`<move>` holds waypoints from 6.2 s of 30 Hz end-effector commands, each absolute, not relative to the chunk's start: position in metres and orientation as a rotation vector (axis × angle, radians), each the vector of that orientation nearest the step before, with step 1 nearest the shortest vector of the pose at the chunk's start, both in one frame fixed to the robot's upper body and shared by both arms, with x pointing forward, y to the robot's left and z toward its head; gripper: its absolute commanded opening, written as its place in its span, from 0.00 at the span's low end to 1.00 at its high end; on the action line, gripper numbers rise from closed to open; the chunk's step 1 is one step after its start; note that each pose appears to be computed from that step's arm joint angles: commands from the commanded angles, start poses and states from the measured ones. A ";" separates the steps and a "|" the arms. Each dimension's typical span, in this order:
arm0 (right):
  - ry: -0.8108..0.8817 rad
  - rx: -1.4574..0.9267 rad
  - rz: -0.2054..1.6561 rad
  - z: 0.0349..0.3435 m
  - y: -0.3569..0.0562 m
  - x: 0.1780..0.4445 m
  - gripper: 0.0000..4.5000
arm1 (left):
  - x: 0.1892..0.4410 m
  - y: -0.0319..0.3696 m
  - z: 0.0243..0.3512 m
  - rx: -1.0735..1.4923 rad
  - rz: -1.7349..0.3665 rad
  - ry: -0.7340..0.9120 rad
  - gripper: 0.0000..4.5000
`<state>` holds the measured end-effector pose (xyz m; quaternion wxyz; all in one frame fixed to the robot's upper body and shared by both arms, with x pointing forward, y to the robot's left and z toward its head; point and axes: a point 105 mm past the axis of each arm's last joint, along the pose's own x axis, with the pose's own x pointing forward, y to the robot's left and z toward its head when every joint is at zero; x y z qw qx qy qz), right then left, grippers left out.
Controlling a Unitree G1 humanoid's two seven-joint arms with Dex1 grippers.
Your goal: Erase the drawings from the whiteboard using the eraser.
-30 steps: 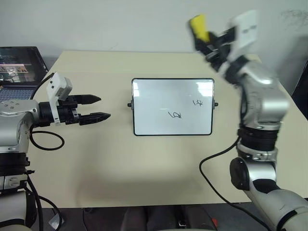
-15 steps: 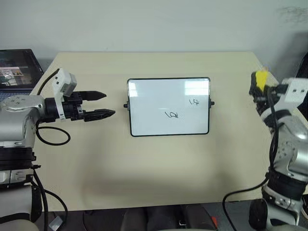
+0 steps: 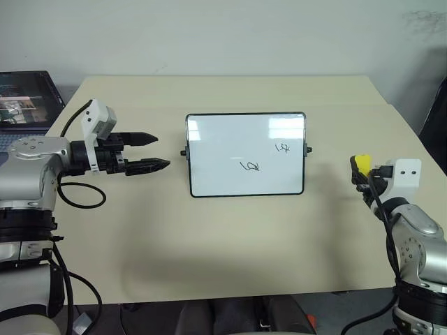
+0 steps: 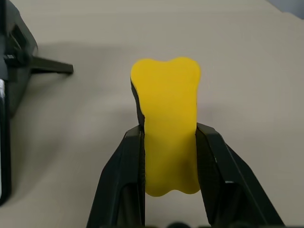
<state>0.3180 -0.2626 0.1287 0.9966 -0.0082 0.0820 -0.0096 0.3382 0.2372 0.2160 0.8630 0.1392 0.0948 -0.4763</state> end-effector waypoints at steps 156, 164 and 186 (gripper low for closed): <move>0.034 -0.051 0.068 0.146 -0.246 0.324 0.24 | 0.327 0.247 0.245 0.302 -0.990 0.127 1.00; 0.004 0.009 -0.046 0.120 -0.243 0.318 0.24 | 0.326 0.248 0.246 0.305 -0.987 0.124 1.00; -0.157 -0.051 0.091 0.169 -0.207 0.330 0.24 | 0.327 0.250 0.244 0.299 -0.978 0.124 1.00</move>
